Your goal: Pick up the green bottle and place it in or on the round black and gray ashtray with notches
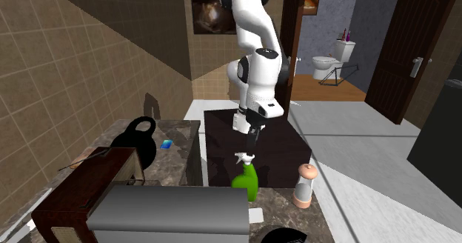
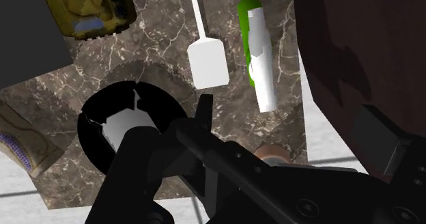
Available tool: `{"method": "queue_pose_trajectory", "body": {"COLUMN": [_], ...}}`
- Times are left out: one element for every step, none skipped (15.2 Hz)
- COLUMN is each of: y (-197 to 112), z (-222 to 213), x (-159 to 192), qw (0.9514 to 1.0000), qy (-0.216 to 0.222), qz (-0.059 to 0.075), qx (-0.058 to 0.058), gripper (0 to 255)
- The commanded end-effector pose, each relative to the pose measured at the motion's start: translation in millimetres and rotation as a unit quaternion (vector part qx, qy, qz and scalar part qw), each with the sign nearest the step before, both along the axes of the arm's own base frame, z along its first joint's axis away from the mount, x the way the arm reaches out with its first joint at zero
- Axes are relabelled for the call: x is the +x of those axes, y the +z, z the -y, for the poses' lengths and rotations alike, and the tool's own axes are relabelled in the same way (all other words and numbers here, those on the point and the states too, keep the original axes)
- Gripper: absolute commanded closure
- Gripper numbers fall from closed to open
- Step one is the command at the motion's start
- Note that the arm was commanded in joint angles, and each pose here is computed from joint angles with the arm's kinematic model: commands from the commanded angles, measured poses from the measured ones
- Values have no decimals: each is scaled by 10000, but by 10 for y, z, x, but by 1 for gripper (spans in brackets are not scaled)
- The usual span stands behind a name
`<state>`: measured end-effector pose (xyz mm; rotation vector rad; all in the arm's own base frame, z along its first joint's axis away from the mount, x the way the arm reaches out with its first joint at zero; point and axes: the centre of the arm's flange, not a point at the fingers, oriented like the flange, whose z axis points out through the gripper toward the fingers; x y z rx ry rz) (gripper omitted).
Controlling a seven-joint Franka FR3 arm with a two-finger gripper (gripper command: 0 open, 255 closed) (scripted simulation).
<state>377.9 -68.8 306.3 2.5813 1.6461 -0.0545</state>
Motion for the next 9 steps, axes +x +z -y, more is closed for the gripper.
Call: {"method": "queue_pose_trajectory", "body": {"y": [-140, -193, -246, -298, -351, -403, -456, -486, -486], "z": [13, 18, 22, 27, 31, 36, 41, 43, 43], "x": [47, 48, 49, 51, 52, 53, 55, 55, 55], "qw": [9996, 9996, 9996, 9996, 9996, 9996, 9996, 9996, 9996], "qy": [265, 265, 265, 265, 265, 265, 265, 265, 265], "qz": [34, 34, 34, 34, 34, 34, 34, 34, 35], "qx": [-8, -8, -8, -8, -8, -8, -8, -8, -8], "gripper": [0, 0, 0, 0, 0, 0, 0, 0, 0]}}
